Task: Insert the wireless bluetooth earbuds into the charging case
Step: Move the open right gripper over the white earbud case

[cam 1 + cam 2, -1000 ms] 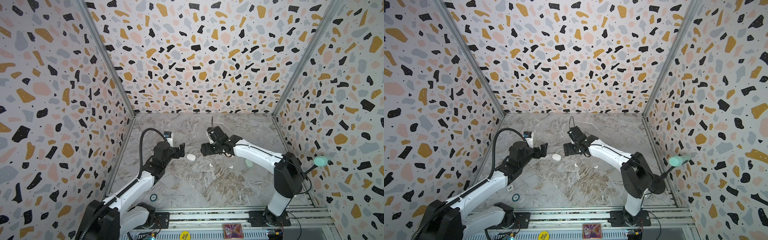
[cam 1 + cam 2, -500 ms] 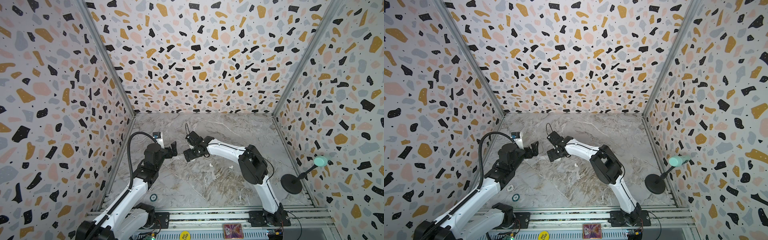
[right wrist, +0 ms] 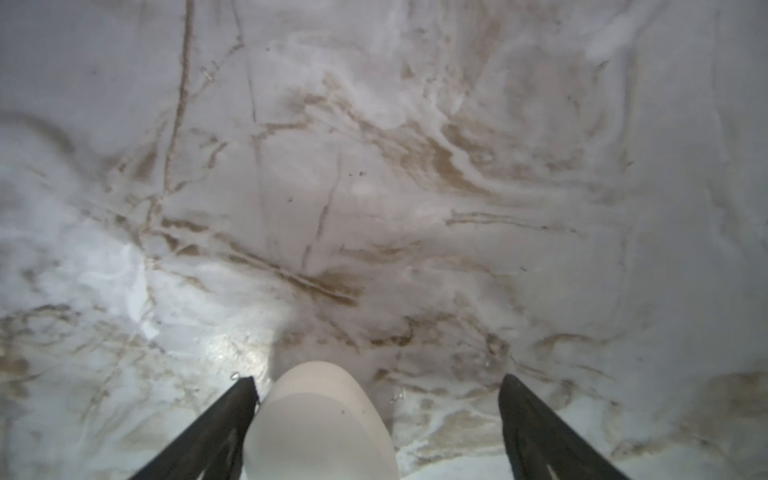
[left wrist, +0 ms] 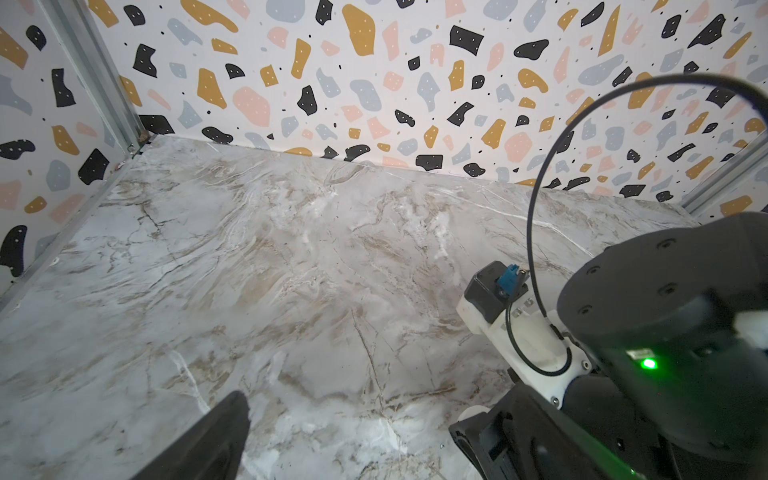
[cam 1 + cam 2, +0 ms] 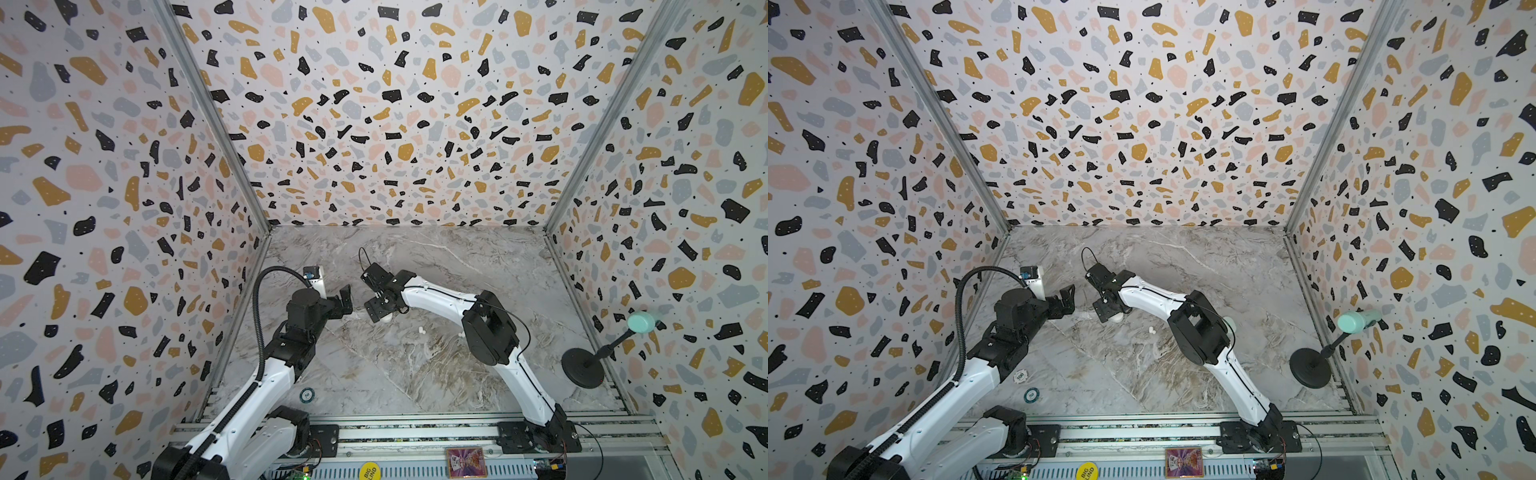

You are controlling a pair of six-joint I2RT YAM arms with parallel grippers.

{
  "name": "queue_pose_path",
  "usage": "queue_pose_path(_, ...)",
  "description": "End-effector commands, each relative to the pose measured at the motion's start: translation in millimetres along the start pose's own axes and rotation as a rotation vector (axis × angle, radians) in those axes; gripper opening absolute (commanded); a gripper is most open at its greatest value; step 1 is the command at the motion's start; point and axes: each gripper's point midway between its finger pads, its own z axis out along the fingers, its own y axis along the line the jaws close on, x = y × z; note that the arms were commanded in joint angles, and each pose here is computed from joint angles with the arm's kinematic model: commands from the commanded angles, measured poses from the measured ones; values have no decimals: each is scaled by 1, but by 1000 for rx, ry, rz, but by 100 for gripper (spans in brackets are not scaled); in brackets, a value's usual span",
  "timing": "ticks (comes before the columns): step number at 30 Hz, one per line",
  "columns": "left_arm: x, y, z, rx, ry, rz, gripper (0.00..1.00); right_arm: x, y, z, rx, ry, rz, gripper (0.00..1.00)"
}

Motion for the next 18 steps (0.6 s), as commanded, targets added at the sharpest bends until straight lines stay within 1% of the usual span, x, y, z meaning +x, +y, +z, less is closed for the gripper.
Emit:
queue_pose_path(1,0,0,1,9,-13,-16,100,-4,-34,-15,75,-11,44,91)
queue_pose_path(7,1,-1,2,13,-9,-19,100,12,-78,-13,123,34,136,90)
queue_pose_path(10,2,-1,3,17,-4,-21,100,20,-96,-20,128,34,194,90)
queue_pose_path(13,3,-1,4,19,-3,-27,100,22,-103,-31,88,12,243,91)
queue_pose_path(18,5,-3,5,28,2,-30,100,27,-83,-43,-56,11,299,95)
